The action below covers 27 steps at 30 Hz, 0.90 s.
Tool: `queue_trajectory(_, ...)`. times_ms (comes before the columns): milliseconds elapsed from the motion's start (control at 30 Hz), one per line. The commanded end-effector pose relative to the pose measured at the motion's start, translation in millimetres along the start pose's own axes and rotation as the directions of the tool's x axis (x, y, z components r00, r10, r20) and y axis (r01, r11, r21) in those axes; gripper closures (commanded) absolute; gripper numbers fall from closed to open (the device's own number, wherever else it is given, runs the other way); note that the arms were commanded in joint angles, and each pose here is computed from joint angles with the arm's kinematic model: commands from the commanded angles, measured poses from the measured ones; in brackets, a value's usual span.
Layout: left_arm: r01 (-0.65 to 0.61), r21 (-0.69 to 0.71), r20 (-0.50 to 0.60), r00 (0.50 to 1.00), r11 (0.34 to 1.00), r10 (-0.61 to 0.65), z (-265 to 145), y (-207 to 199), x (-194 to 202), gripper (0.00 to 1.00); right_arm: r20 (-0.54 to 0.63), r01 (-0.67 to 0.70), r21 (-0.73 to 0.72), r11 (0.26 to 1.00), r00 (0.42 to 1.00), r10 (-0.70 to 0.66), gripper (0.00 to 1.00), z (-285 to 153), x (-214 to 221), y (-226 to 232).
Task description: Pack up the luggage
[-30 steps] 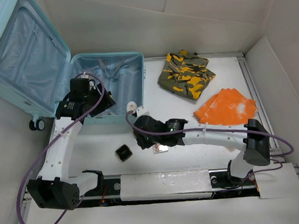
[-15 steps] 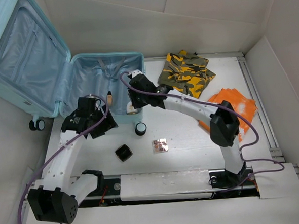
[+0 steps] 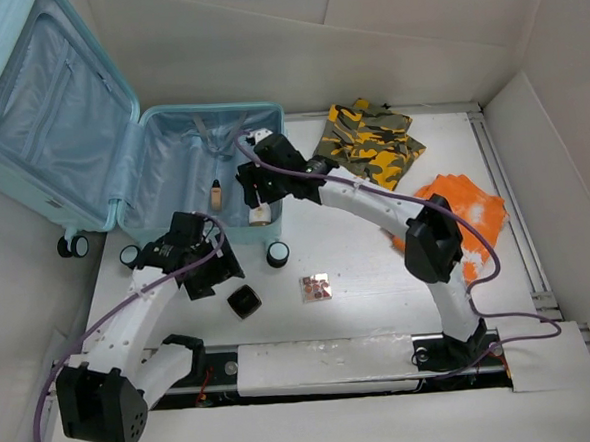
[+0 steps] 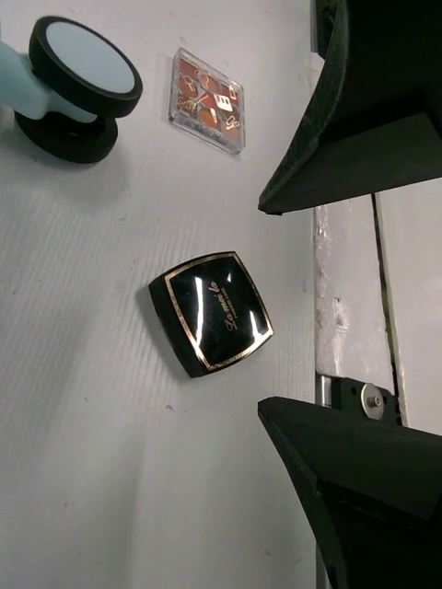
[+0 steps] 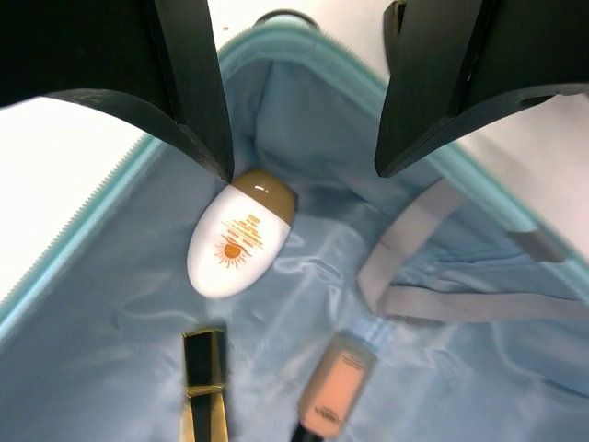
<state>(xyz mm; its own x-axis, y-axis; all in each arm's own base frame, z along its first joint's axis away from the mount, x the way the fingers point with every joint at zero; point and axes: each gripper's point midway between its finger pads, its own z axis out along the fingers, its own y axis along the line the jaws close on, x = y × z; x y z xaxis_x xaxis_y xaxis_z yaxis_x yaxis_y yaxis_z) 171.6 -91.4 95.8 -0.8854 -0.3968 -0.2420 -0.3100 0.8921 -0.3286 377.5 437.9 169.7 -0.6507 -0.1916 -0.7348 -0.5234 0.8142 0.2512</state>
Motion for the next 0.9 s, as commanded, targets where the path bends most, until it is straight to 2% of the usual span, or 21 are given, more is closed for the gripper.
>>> queue_trajectory(0, -0.035, 0.001, -0.027, 0.999, 0.999, 0.035, 3, -1, 4, 0.22, 0.197, 0.0, -0.085, 0.996, 0.98, 0.017, 0.31, -64, -73, 19)
queue_trajectory(67, -0.063, -0.043, -0.024, 0.998, 0.997, 0.062, 8, 3, 5, 0.21, 0.202, 0.012, -0.075, 0.997, 0.979, 0.003, 0.3, -76, -74, 13)
queue_trajectory(100, -0.128, -0.048, -0.063, 0.99, 0.991, 0.125, 12, -6, 16, 0.19, 0.216, 0.013, -0.08, 0.997, 0.976, 0.005, 0.28, -92, -78, 14)
queue_trajectory(167, -0.183, -0.11, -0.07, 0.982, 0.977, 0.176, 17, -9, 24, 0.19, 0.216, 0.032, -0.076, 0.997, 0.976, -0.014, 0.28, -106, -76, 8)
queue_trajectory(200, -0.226, -0.129, -0.091, 0.972, 0.966, 0.215, 20, -18, 38, 0.19, 0.18, 0.039, -0.062, 0.997, 0.983, -0.027, 0.26, -106, -60, 2)
queue_trajectory(267, -0.238, -0.173, -0.052, 0.971, 0.956, 0.232, 17, -26, 38, 0.19, 0.179, 0.044, -0.062, 0.997, 0.983, -0.032, 0.26, -131, -52, -5)
queue_trajectory(300, -0.241, -0.163, -0.042, 0.971, 0.957, 0.237, 15, -33, 41, 0.19, 0.116, 0.04, -0.028, 0.999, 0.993, -0.037, 0.24, -125, -21, -19)
queue_trajectory(333, -0.199, -0.155, -0.027, 0.98, 0.968, 0.197, 13, -36, 41, 0.19, 0.132, 0.039, -0.024, 0.999, 0.991, -0.036, 0.24, -144, -16, -22)
queue_trajectory(400, -0.168, -0.134, -0.006, 0.986, 0.977, 0.169, 9, -39, 39, 0.18, 0.102, 0.018, 0.004, 1.0, 0.995, -0.018, 0.23, -149, 12, -36)
queue_trajectory(433, -0.155, -0.133, 0.01, 0.987, 0.979, 0.157, 8, -40, 37, 0.18, 0.021, 0.012, 0.032, 0.999, 1.0, -0.012, 0.23, -143, 54, -50)
queue_trajectory(467, -0.139, -0.161, 0.003, 0.99, 0.977, 0.141, 9, -32, 40, 0.18, 0.043, -0.002, 0.024, 1.0, 0.999, 0.001, 0.23, -157, 58, -51)
queue_trajectory(533, -0.125, -0.2, -0.007, 0.992, 0.972, 0.126, 12, -19, 45, 0.17, -0.022, -0.037, 0.036, 0.999, 0.999, 0.038, 0.23, -158, 100, -62)
queue_trajectory(600, -0.082, -0.201, -0.009, 0.997, 0.976, 0.082, 15, -17, 50, 0.15, -0.001, -0.05, 0.012, 0.999, 0.999, 0.05, 0.21, -171, 109, -63)
queue_trajectory(667, -0.034, -0.188, -0.006, 0.999, 0.982, 0.034, 19, -20, 52, 0.14, -0.041, -0.06, -0.008, 0.998, 0.997, 0.059, 0.19, -174, 132, -62)
queue_trajectory(867, 0.186, -0.157, 0.066, 0.982, 0.97, -0.178, 23, -13, 55, 0.11, -0.011, -0.045, -0.029, 0.999, 0.999, 0.045, 0.13, -190, 133, -60)
